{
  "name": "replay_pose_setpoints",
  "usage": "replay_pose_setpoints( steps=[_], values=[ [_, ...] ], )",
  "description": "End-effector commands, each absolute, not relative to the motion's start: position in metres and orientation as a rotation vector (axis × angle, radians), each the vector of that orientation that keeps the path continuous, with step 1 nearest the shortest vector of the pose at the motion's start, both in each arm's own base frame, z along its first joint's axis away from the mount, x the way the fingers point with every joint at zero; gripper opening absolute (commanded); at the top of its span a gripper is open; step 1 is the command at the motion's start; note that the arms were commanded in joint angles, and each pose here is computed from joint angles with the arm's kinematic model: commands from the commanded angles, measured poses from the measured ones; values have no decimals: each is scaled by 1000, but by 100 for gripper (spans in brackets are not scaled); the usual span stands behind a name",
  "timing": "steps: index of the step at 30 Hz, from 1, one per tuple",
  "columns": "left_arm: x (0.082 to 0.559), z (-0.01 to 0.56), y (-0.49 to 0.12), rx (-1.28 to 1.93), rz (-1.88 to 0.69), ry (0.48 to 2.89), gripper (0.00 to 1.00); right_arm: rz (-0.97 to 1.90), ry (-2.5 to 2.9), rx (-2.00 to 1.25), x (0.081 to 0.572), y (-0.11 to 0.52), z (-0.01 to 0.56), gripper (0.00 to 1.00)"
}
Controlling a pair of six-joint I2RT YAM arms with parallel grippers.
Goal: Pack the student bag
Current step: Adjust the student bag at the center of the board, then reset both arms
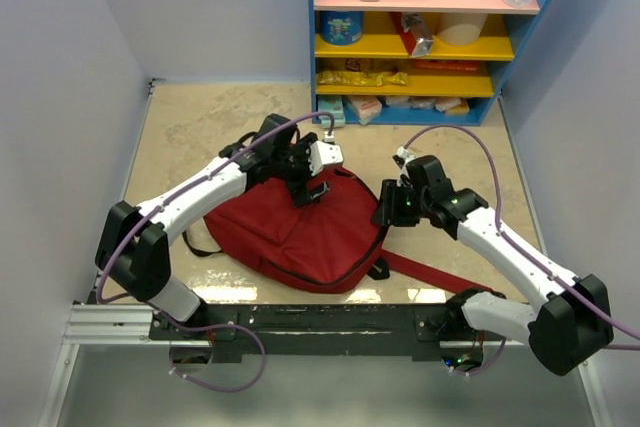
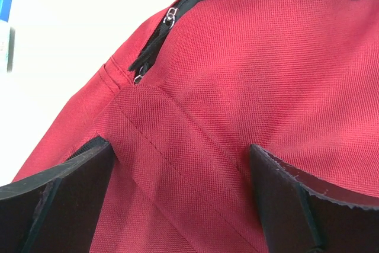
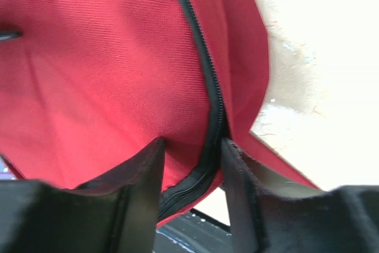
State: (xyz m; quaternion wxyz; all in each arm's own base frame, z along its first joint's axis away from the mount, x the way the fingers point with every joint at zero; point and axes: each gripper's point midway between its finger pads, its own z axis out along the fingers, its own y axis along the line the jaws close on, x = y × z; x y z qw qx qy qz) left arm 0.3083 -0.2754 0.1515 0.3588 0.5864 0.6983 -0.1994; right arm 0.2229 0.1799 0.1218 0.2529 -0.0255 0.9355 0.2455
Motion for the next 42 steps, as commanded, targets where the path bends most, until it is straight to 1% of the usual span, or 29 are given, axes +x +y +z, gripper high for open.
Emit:
replay_pose_setpoints(
  steps=[1, 6, 8, 11, 14, 17, 19, 20, 21, 23, 24, 28, 30, 33, 36, 37, 39, 42],
  values=[
    [332, 136, -239, 1395, -345, 1910, 97, 598, 2471, -70, 255, 183, 139, 41],
    [351, 123, -199, 1239, -223, 2028, 95, 557, 2485, -125, 286, 196, 134, 32],
    [360, 119, -178, 1160, -183, 2071, 94, 554, 2487, -148, 302, 205, 133, 32],
    [360, 122, -165, 1107, -206, 2086, 94, 562, 2463, -160, 325, 217, 141, 32],
    [355, 131, -170, 1085, -249, 2057, 94, 558, 2427, -167, 344, 225, 153, 33],
    [355, 143, -179, 1043, -319, 2060, 96, 546, 2400, -177, 358, 229, 164, 36],
    [356, 159, -188, 1014, -378, 2057, 100, 545, 2388, -184, 362, 231, 172, 47],
    [357, 166, -190, 1004, -395, 2050, 100, 545, 2377, -180, 363, 230, 177, 54],
    [361, 183, -196, 987, -417, 2018, 100, 561, 2339, -179, 361, 230, 191, 69],
    [361, 203, -200, 939, -451, 2010, 100, 585, 2287, -171, 360, 229, 206, 81],
    [365, 222, -204, 903, -467, 1987, 100, 606, 2230, -161, 358, 228, 225, 99],
    [361, 260, -208, 860, -516, 1980, 100, 636, 2175, -151, 348, 225, 252, 99],
    [359, 281, -208, 833, -523, 1955, 100, 630, 2173, -155, 344, 221, 254, 99],
    [353, 293, -201, 811, -493, 1936, 100, 624, 2158, -151, 338, 216, 257, 99],
    [350, 288, -187, 789, -421, 1928, 100, 632, 2138, -134, 330, 211, 256, 99],
    [353, 288, -181, 772, -402, 1918, 100, 626, 2153, -131, 327, 209, 247, 99],
    [350, 279, -174, 743, -400, 1932, 100, 642, 2121, -119, 322, 207, 252, 99],
    [352, 270, -164, 694, -399, 1958, 100, 641, 2125, -104, 315, 203, 242, 99]
  ],
)
